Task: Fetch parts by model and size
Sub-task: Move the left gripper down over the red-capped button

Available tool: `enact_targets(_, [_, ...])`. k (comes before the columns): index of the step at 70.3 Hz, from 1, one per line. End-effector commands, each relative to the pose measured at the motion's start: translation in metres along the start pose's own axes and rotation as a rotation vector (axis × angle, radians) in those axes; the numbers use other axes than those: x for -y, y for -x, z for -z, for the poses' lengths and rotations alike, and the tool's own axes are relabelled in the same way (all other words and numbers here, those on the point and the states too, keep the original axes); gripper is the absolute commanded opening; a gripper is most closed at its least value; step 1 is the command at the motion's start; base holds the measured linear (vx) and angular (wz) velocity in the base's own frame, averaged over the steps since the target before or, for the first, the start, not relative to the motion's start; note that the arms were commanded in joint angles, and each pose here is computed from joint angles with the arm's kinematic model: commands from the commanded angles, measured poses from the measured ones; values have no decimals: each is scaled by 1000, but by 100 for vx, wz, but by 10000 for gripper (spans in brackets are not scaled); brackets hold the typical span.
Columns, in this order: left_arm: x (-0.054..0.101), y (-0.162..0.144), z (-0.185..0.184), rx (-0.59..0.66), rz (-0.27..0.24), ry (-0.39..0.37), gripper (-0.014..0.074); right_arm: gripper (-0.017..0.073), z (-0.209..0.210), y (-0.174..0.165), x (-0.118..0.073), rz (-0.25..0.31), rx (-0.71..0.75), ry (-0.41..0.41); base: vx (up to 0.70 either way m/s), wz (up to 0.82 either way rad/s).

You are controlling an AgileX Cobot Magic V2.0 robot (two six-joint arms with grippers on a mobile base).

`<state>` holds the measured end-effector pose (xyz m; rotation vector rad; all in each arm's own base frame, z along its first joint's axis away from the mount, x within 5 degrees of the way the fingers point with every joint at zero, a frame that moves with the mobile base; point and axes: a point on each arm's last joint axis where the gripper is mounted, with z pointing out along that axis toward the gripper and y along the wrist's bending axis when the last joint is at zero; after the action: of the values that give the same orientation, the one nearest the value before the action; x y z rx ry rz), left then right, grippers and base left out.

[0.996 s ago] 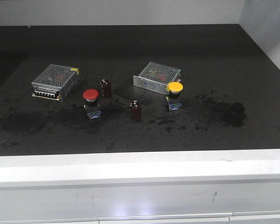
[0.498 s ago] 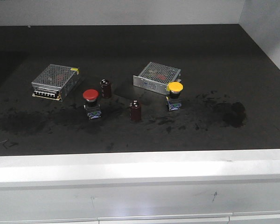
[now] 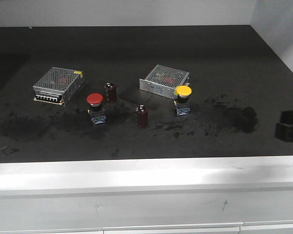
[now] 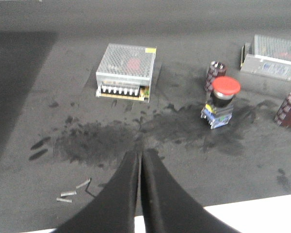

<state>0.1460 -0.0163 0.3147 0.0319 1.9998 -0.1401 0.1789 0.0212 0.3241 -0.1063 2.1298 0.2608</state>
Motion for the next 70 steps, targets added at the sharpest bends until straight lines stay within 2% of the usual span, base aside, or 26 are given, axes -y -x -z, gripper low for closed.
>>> enact_targets(1, [2,16,4,93,9,-13,-7,-10,-1,15,-5,33,71,59,0,0])
enact_targets(11, [2,16,4,97,6,-12,-7,-10,-8,14,-9,46,54,129,0,0])
enact_targets(38, [2,16,4,95,9,-13,11,-10,-7,17,-8,50,90,107,0,0])
enact_targets(48, [2,16,4,96,9,-13,69,14,-7,16,-6,111,81,91,0,0])
enact_targets(55, [2,16,4,99,9,-13,160,83,-7,15,-6,125,77,84,0,0])
enact_targets(60, [2,16,4,102,9,-13,241,167,-7,15,-5,133,75,80,0,0])
enact_targets(70, [2,16,4,102,9,-13,404,393,-7,16,-5,134,81,74,0,0])
